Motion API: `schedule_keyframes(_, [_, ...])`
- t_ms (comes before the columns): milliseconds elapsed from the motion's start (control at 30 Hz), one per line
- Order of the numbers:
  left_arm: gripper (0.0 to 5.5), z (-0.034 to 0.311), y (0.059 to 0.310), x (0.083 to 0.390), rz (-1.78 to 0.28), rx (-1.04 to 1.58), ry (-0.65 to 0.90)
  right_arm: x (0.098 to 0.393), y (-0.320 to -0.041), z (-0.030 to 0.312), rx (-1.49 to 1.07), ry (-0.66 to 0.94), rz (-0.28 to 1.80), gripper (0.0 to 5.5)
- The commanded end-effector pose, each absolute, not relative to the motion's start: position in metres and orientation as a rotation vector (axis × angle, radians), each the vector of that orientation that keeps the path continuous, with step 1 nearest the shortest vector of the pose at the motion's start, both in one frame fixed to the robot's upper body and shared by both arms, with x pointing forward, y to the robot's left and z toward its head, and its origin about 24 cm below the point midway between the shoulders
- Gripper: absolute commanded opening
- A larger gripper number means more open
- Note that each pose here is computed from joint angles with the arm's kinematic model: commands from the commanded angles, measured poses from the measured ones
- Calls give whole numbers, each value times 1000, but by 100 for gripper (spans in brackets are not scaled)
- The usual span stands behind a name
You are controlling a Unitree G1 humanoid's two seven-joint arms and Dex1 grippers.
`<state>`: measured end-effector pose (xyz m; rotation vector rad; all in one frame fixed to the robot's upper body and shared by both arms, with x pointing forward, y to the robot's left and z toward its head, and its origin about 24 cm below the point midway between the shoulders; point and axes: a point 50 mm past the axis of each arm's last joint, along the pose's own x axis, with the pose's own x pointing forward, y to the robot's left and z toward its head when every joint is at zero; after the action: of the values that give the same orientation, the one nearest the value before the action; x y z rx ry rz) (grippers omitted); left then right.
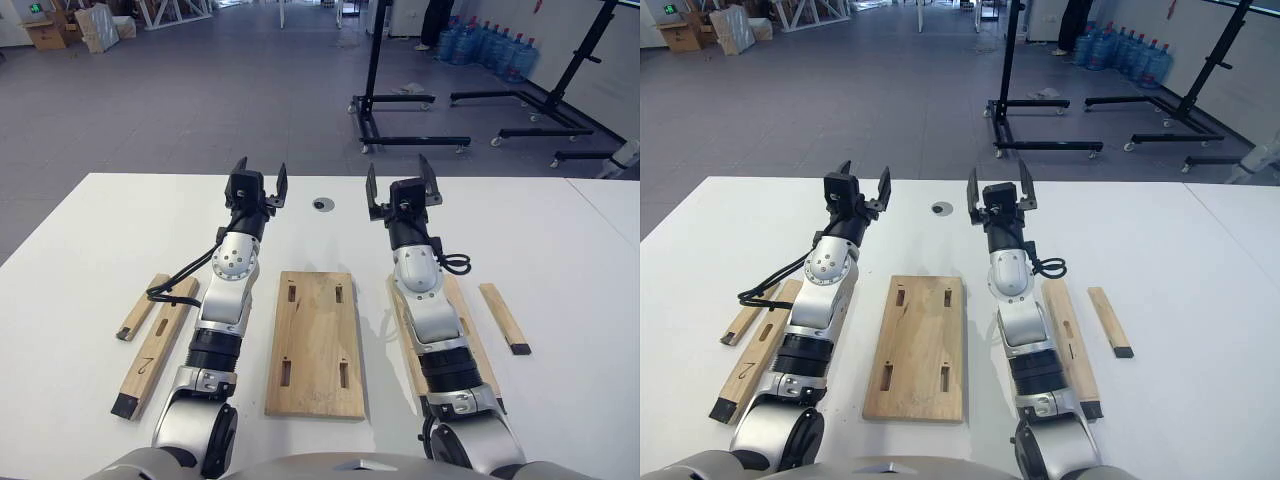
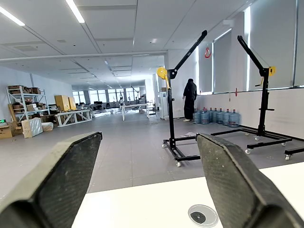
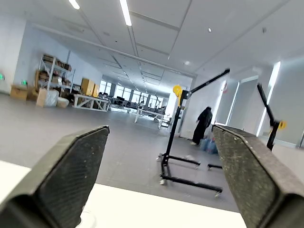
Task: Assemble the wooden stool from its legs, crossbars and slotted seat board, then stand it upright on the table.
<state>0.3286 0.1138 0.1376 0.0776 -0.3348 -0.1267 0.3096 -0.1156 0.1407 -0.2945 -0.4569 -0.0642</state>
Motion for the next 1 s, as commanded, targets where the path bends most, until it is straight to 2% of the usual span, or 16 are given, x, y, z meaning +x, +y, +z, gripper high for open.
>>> schedule_keyframes(33, [363,137,114,326,-132,67,-339,310,-122,156,-611,-630,-169,400])
schedule_keyframes(100, [363,136,114,326,-128,69,-340,310,-121,155,-634,-635,-149,400])
schedule_keyframes(300, [363,137,115,326,-120,67,-340,313,-130,133,-276,-393,-23,400])
schedule_keyframes(433, [363,136,116,326,-121,70,-337,312,-124,120,-204,-261,104,400])
schedule_keyframes(533, [363,137,116,327,-123,73,-337,314,-126,116,-49,-192,97,400])
schedule_keyframes(667, [363,138,114,327,-144,70,-354,314,-131,116,58,-173,73,400])
schedule_keyframes(1000, [363,132,115,327,-137,25,-322,308,-129,113,-6,-199,83,400])
